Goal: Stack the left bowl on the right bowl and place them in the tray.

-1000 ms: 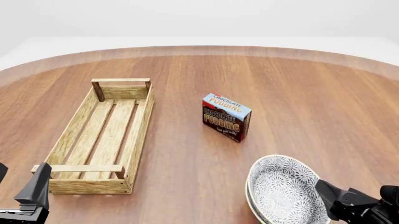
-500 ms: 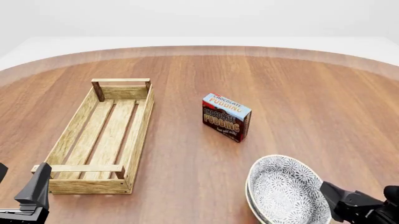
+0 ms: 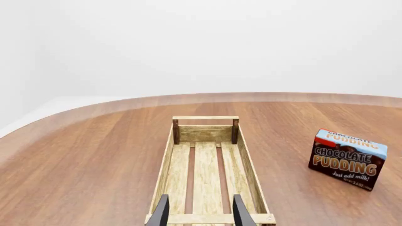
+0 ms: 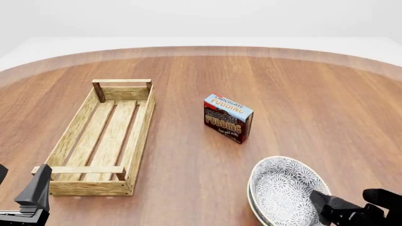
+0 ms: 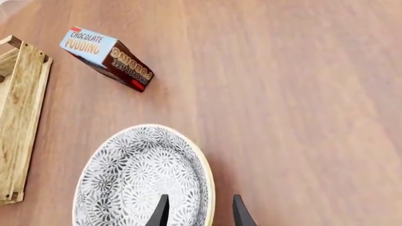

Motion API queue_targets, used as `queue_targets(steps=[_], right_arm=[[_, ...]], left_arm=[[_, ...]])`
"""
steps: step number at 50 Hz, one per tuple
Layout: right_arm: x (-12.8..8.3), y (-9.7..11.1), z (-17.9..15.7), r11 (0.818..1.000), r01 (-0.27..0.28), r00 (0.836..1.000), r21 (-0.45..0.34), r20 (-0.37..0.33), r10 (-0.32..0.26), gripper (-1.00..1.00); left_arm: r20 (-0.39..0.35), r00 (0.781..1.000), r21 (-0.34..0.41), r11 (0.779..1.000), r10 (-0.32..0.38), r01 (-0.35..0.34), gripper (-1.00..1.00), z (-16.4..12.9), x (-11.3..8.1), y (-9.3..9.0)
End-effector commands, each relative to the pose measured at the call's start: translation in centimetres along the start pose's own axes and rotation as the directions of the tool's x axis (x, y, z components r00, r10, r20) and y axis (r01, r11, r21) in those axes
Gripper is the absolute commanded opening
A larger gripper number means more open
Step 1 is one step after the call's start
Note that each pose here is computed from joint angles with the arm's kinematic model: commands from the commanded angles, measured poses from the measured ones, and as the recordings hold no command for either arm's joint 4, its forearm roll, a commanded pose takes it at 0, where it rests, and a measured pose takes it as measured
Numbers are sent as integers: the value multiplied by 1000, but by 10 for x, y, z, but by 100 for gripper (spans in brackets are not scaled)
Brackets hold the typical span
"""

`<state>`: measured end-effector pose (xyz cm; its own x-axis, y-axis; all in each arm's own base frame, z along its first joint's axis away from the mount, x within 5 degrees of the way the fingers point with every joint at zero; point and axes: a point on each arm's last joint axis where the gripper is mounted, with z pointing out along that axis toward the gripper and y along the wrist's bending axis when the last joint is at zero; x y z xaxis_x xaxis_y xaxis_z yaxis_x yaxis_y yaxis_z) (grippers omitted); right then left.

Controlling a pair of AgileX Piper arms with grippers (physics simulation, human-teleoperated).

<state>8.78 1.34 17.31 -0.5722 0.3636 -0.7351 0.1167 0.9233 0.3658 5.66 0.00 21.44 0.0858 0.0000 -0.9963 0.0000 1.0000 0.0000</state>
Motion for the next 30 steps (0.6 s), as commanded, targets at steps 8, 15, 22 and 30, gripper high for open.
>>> queue_targets(steps=[8, 15, 22, 30], right_arm=[[14, -4, 10, 1000, -22, 999, -4, -44, 22, 100], [13, -3, 12, 1000, -25, 998, -9, -50, 25, 100], [13, -1, 15, 999, -30, 998, -13, -55, 30, 100], [13, -1, 16, 999, -37, 998, -17, -59, 36, 100]], left_arm=[[0, 1000, 0, 1000, 0, 0, 100, 0, 0, 0], [0, 1000, 0, 1000, 0, 0, 100, 0, 0, 0], [0, 1000, 0, 1000, 0, 0, 100, 0, 0, 0], [0, 1000, 0, 1000, 0, 0, 100, 0, 0, 0]])
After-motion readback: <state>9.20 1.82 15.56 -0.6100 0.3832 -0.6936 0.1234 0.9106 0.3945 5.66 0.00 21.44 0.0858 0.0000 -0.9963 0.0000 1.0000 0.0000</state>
